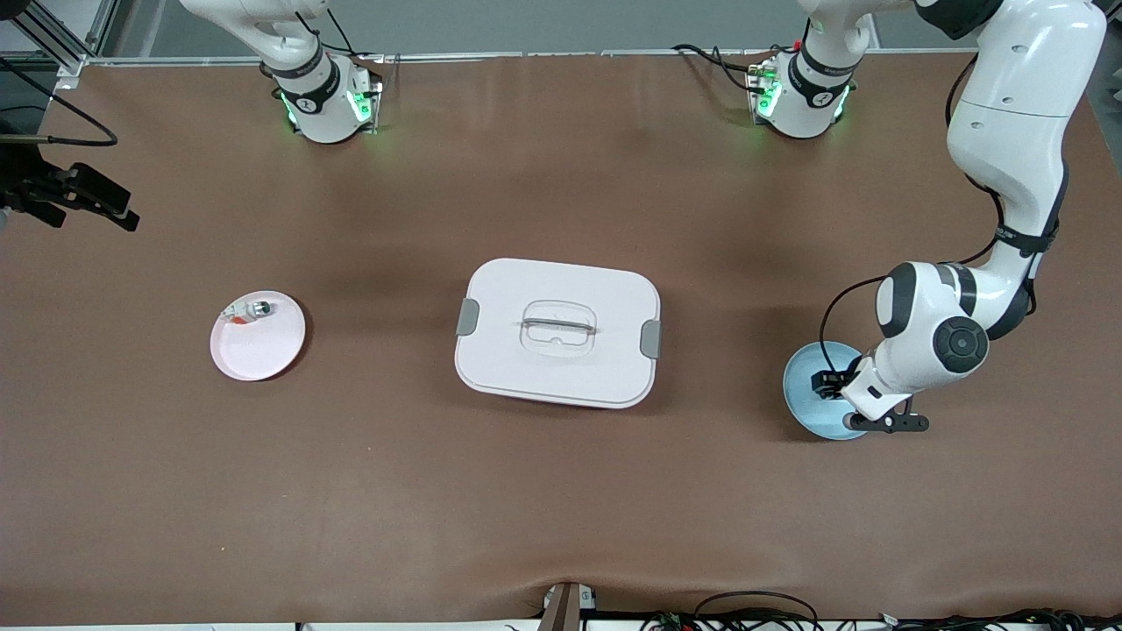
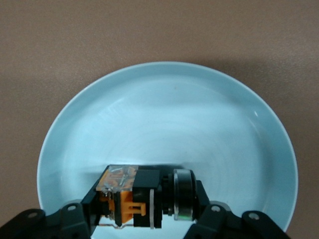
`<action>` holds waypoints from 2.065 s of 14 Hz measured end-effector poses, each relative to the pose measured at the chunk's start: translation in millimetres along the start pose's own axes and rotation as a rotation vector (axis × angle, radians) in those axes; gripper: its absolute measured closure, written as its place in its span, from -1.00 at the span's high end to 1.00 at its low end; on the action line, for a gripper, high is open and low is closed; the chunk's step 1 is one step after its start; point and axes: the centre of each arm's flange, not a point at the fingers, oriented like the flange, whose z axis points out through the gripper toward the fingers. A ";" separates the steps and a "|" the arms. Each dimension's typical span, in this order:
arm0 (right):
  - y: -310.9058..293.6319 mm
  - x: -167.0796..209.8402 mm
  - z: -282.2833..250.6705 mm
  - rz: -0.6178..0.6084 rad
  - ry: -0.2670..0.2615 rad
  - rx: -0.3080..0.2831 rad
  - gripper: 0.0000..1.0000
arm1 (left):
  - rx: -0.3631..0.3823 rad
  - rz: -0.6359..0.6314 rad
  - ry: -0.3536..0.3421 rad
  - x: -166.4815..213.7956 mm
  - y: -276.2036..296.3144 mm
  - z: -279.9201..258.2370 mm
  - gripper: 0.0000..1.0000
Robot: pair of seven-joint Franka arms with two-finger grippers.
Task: Transfer orange switch to right arm and place
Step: 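Grasp the orange push-button switch with the left gripper and lift it, then carry the switch over the white box while the right gripper reaches toward it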
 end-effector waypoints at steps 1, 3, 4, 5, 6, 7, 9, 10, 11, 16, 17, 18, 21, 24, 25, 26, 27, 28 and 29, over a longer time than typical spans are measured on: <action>-0.3 0.1 -0.1 -0.001 0.001 0.000 1.00 | 0.000 0.001 0.001 0.1 0.5 -0.4 0.45; -0.9 0.4 -0.4 -0.004 0.004 0.000 1.00 | -0.001 0.002 0.008 1.9 1.6 -4.9 0.45; -1.0 0.5 -0.4 -0.004 0.005 0.000 1.00 | 0.001 0.003 0.012 3.1 2.1 -11.9 0.45; -1.1 0.5 -0.4 -0.005 0.005 0.000 1.00 | 0.005 0.005 0.007 3.7 2.8 -22.5 0.45; -1.1 0.5 -0.4 -0.005 0.005 0.000 1.00 | 0.010 0.008 0.003 3.7 4.8 -36.8 0.45; -1.2 0.5 -0.3 -0.005 0.005 0.000 1.00 | 0.014 0.016 0.002 3.3 9.5 -53.7 0.45; -1.2 0.5 -0.3 -0.006 0.005 0.000 1.00 | 0.019 0.029 -0.003 -0.8 24.2 -87.5 0.45; -1.2 0.5 -0.3 -0.006 0.005 0.000 1.00 | 0.018 0.022 -0.007 -3.7 32.8 -102.6 0.45; -1.2 0.5 -0.3 -0.006 0.005 0.000 1.00 | 0.007 0.003 -0.012 -7.0 42.4 -115.7 0.45; -1.2 0.5 -1.0 -0.006 0.006 0.000 1.00 | -0.076 -0.138 -0.062 -24.0 103.6 -168.4 0.45; -1.2 0.6 -2.0 -0.006 0.008 0.000 1.00 | -0.083 -0.180 -0.076 -27.8 121.6 -181.1 0.45; -0.9 0.8 -3.1 -0.005 0.011 0.000 1.00 | -0.090 -0.223 -0.086 -31.7 141.0 -194.6 0.45; 1.5 2.1 -6.8 -0.001 0.020 0.000 1.00 | -0.114 -0.369 -0.095 -45.5 205.5 -230.5 0.45; 5.7 3.4 -7.8 0.007 0.022 0.000 1.00 | -0.184 -0.519 -0.126 -62.5 276.8 -254.2 0.45; 6.9 4.6 -4.9 0.010 0.016 0.000 1.00 | -0.209 -0.569 -0.150 -67.7 301.7 -257.5 0.45; 6.4 8.4 2.8 0.009 0.001 0.000 1.00 | -0.233 -0.619 -0.169 -72.1 328.1 -259.4 0.45; 5.8 14.8 14.5 0.008 -0.018 -0.001 1.00 | -0.258 -0.671 -0.178 -74.9 353.6 -260.5 0.45; 5.9 22.3 27.5 0.009 -0.037 -0.002 1.00 | -0.289 -0.719 -0.182 -76.2 376.3 -261.1 0.45; 6.2 29.7 40.1 0.010 -0.055 -0.003 1.00 | -0.328 -0.767 -0.183 -77.2 398.2 -261.6 0.45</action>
